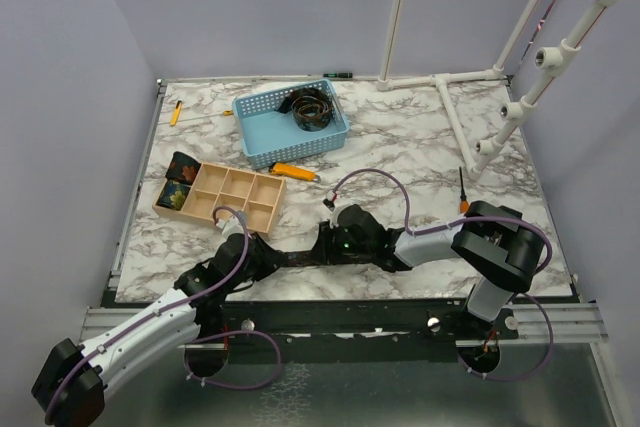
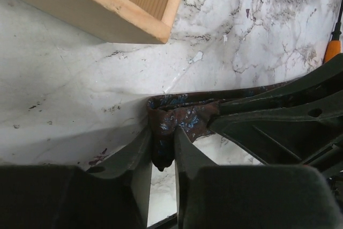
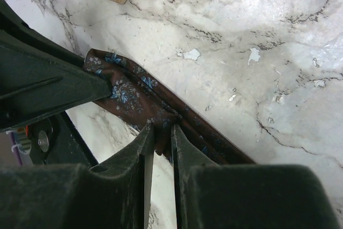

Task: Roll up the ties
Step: Roll the tie at the center of the board.

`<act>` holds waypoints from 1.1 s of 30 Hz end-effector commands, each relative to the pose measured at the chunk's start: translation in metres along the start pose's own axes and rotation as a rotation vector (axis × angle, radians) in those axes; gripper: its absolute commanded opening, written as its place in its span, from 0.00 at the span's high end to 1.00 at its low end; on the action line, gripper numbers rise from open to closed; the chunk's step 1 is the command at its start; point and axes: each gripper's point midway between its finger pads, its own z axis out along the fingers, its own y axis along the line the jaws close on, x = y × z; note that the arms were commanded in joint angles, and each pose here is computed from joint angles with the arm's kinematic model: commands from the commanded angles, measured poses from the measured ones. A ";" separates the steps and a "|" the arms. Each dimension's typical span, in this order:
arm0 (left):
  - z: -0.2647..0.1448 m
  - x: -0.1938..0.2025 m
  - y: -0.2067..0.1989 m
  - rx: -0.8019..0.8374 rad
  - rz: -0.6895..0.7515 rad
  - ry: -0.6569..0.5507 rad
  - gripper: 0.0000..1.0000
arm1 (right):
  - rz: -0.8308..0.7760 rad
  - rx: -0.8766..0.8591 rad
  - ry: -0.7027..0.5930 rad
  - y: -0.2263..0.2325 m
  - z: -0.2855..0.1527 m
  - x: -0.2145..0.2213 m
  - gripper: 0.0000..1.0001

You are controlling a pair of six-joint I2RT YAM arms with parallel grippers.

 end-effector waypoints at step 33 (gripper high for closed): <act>-0.002 -0.012 -0.002 -0.031 0.063 -0.035 1.00 | 0.022 0.182 0.188 -0.012 0.002 0.019 0.93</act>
